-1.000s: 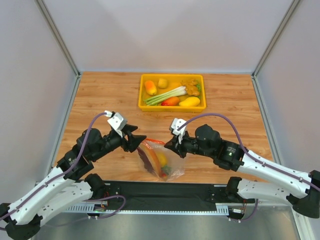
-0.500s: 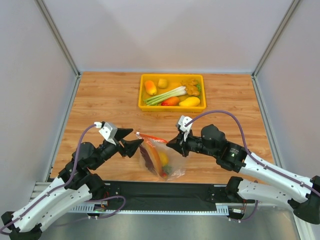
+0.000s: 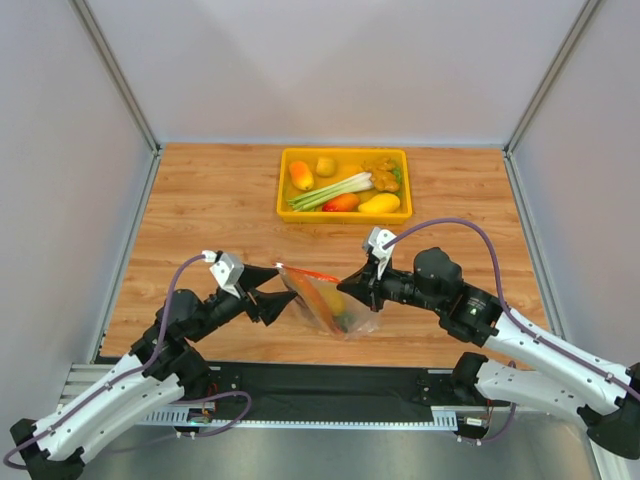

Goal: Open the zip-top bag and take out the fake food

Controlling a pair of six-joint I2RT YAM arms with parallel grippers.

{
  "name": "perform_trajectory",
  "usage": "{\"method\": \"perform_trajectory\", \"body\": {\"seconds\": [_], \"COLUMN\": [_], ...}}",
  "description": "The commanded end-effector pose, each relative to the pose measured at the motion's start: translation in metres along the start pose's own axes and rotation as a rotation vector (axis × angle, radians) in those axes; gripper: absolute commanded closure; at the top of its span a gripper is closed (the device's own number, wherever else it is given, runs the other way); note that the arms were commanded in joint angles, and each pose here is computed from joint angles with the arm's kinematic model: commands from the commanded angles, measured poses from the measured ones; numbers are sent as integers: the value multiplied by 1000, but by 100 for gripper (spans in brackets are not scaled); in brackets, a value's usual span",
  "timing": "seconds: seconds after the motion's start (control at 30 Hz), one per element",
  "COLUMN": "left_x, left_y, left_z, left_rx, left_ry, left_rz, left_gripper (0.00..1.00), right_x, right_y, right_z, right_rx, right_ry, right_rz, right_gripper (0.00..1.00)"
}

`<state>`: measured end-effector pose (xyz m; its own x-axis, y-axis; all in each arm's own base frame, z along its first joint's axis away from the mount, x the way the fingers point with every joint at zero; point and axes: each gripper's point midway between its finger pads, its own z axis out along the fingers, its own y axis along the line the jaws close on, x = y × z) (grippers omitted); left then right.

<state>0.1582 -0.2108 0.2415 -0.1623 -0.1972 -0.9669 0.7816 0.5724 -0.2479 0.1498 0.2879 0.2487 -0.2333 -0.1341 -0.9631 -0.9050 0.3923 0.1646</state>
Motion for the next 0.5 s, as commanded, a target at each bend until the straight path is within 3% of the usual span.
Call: {"method": "perform_trajectory", "body": {"seconds": [0.0, 0.47], "left_x": [-12, 8], "left_y": [-16, -6], "left_z": [10, 17], "left_rx": [91, 150], "left_ry": [-39, -12], "left_rz": [-11, -65], "left_gripper": [22, 23], "right_x": [-22, -26], "right_y": [8, 20], "right_z": [-3, -12], "right_rx": [-46, -143], "right_ry": [-87, -106], "right_rz": [-6, -1], "right_gripper": [100, 100]}}
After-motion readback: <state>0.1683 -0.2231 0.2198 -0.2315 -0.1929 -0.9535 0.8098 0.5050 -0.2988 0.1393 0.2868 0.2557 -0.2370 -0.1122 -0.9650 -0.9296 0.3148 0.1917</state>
